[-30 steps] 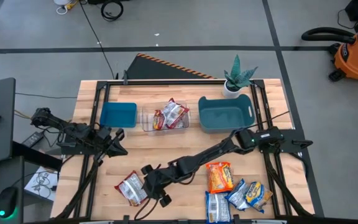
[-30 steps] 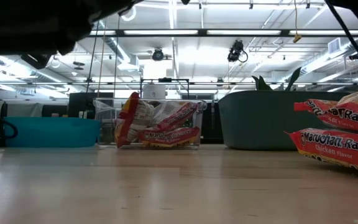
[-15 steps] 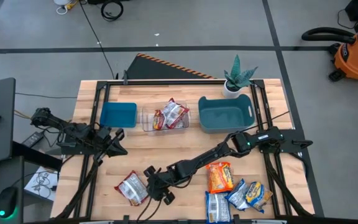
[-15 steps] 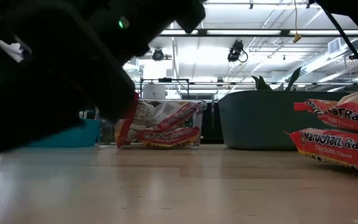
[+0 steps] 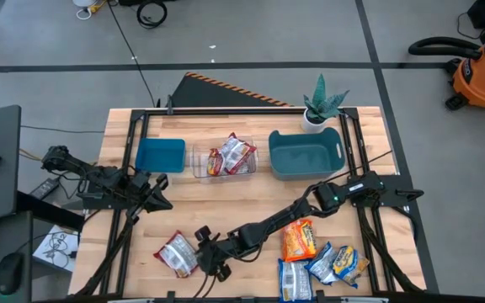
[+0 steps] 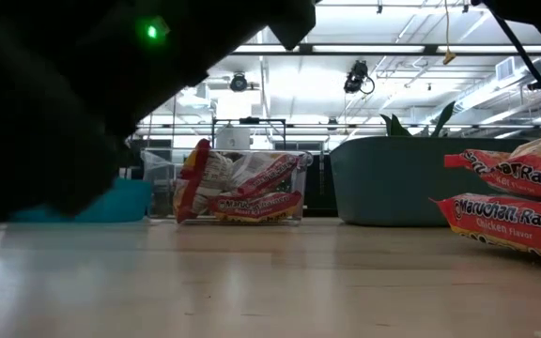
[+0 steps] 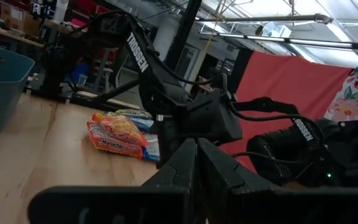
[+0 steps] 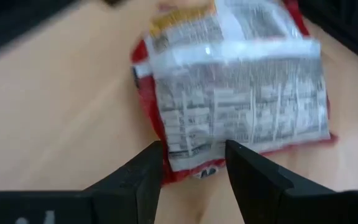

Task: Sort Maruchan noodles
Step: Put the red noodle pack into the transparent bin

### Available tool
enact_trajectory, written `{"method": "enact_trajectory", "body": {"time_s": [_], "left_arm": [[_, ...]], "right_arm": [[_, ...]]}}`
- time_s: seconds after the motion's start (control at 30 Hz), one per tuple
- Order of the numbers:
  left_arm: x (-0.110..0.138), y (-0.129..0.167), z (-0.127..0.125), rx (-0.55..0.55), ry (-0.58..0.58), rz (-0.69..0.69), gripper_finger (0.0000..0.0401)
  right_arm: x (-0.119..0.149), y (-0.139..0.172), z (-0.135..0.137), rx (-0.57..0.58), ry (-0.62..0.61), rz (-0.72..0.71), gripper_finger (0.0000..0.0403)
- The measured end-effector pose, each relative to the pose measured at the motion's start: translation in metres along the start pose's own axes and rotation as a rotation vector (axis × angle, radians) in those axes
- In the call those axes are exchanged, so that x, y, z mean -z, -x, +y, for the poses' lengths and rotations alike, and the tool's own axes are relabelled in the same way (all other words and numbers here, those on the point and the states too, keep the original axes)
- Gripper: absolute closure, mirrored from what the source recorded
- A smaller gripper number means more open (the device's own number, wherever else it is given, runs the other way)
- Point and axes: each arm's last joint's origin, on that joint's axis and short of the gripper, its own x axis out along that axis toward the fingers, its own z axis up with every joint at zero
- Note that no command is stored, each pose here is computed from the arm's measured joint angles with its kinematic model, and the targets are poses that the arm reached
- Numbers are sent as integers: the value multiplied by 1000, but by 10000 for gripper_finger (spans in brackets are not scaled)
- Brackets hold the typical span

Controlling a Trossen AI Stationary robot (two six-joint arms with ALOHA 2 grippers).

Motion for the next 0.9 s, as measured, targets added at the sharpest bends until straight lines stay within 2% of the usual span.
{"method": "enact_trajectory", "body": {"time_s": [0.2,0.57,0.77,0.9], "left_arm": [[0,0,0,0,-7,0,378],[-1,0,0,2,6,-5,378],[-1,0,0,4,9,-11,378],[-2,0,0,-4,10,-26,378]], "right_arm": [[9,-8,-2,30,4,33,234],[15,-7,-18,100,52,86,322],[9,1,-23,116,100,100,359],[-2,16,-38,169,93,93,368]]}}
